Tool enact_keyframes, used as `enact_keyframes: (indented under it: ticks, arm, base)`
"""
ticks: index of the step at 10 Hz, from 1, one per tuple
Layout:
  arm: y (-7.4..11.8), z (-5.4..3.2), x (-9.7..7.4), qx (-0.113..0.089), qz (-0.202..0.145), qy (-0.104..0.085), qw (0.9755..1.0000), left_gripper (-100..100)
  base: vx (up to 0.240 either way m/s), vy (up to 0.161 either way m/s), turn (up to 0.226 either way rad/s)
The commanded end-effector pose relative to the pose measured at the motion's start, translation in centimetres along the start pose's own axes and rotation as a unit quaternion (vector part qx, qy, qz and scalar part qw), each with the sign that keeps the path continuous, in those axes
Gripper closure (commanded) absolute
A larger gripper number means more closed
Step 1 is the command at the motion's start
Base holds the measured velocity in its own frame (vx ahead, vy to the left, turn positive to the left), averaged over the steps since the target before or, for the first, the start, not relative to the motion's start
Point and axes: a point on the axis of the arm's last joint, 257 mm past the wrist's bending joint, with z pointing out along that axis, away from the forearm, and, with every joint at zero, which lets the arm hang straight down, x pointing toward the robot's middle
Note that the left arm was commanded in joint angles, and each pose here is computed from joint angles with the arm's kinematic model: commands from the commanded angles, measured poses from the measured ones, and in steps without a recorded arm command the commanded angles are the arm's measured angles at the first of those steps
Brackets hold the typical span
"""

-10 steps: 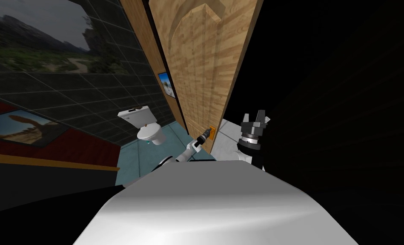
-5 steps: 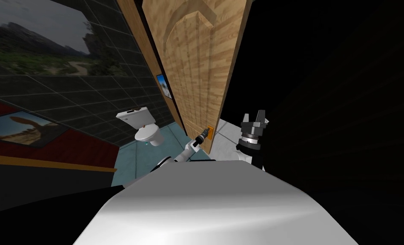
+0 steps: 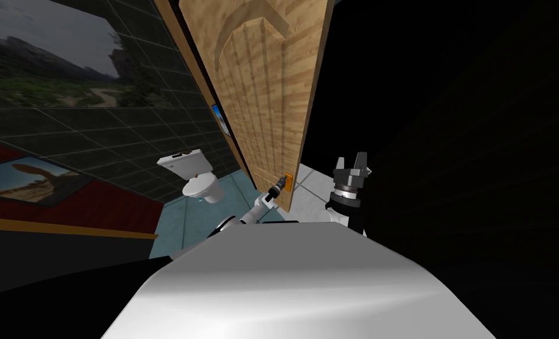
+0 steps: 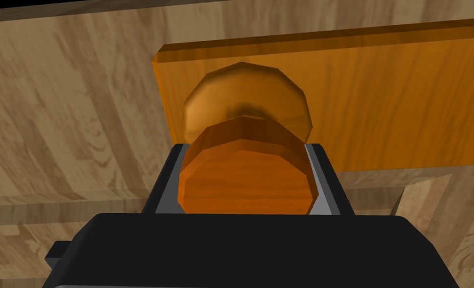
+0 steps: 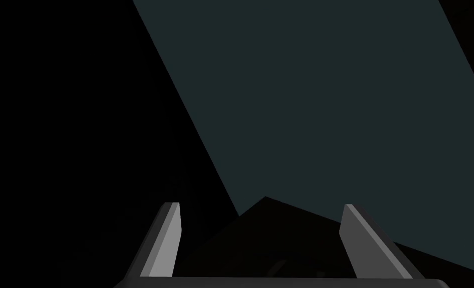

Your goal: Push the door open

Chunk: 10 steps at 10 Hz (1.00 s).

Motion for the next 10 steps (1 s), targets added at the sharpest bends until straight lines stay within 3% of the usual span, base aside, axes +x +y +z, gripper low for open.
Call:
enact_keyframes:
  ticks: [1,4,5,10]
  arm:
    - [0.1,-0.37,-2.2,-0.002,0.004,-0.022,0.9998,100]
    - [0.1,-0.7,-4.3,-0.003,0.005,-0.045,0.999,100]
    - [0.1,-0.95,-4.0,-0.005,0.008,-0.037,0.9993,-100]
    - [0.1,-1.0,-3.4,-0.004,0.002,-0.029,0.9996,-100]
  base:
    - [0.108,-0.172,0.112]
    - [0.133,-0.161,0.102]
    - [-0.026,-0.044,0.041]
    - [-0.173,0.097,0.0]
